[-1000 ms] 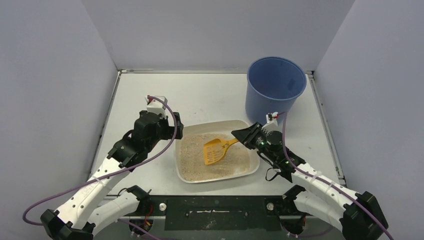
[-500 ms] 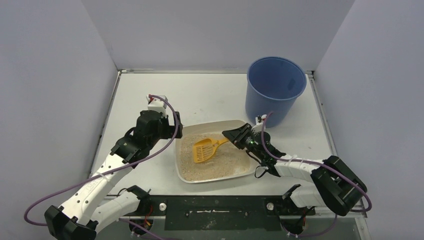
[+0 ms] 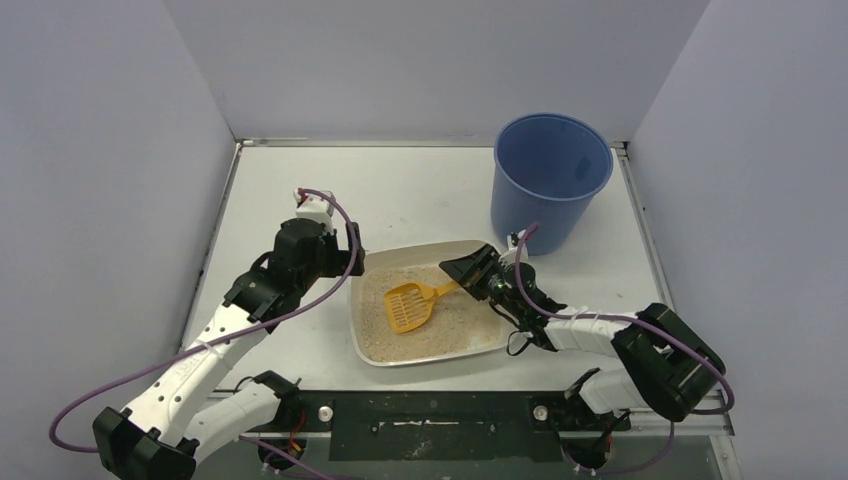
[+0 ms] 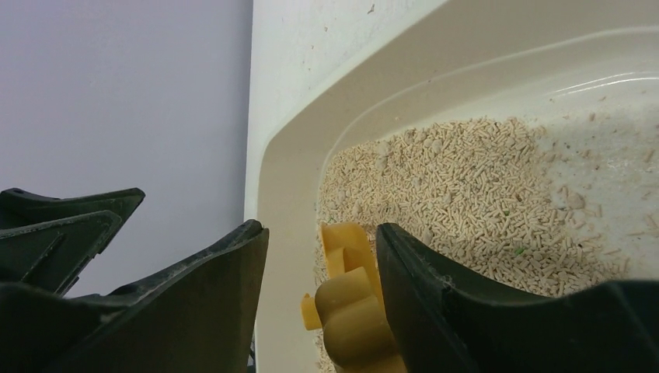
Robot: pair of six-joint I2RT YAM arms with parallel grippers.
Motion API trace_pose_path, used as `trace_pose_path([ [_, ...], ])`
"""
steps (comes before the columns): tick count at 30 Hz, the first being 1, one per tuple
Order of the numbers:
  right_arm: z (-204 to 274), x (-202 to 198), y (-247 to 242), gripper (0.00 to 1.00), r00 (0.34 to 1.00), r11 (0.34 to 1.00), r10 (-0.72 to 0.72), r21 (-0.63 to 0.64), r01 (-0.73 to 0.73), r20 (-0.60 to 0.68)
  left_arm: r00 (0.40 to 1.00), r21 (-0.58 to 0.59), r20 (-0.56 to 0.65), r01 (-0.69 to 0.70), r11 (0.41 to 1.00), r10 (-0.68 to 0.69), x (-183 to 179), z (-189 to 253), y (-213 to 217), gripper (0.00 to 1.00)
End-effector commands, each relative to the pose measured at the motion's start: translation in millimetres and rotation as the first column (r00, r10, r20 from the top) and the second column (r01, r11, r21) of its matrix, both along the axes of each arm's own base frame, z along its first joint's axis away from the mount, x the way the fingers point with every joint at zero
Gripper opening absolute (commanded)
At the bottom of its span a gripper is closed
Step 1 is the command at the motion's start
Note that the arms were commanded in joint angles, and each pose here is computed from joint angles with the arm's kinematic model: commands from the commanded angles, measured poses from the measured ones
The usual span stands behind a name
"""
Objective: Clean the litter box
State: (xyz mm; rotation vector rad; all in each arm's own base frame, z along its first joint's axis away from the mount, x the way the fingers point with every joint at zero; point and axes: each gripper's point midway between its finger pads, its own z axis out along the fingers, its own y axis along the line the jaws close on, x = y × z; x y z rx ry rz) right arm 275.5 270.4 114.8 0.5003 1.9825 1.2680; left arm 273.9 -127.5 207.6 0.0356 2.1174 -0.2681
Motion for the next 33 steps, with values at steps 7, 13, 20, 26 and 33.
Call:
trace_pose_path([
  [7, 41.9, 4.4, -41.7, 0.63, 0.985, 0.973, -0.091, -0.197, 0.120, 0.147, 0.999, -0.035, 0.034, 0.002, 0.999, -0.001, 6.2, 10.3, -3.9, 0.97],
  [13, 63.7, -2.4, -83.9, 0.69, 0.964, 0.904, -0.137, -0.368, 0.216, 0.229, 0.999, -0.041, 0.032, -0.002, 0.999, 0.004, 7.1, 10.3, -2.5, 0.97],
  [20, 99.9, -11.8, -128.6, 0.74, 0.941, 0.787, -0.136, -0.542, 0.293, 0.311, 0.999, -0.033, 0.034, -0.012, 0.999, 0.013, 9.2, 10.5, 1.4, 0.97],
  [26, 126.3, -17.3, -151.0, 0.86, 0.920, 0.711, -0.116, -0.616, 0.339, 0.374, 0.998, -0.035, 0.050, -0.021, 0.999, 0.022, 10.2, 12.3, 3.2, 0.97],
  [33, 165.3, -17.8, -176.4, 1.00, 0.870, 0.654, -0.190, -0.602, 0.458, 0.455, 0.995, -0.116, 0.094, 0.026, 0.993, -0.015, 7.0, 40.6, -8.4, 0.97],
])
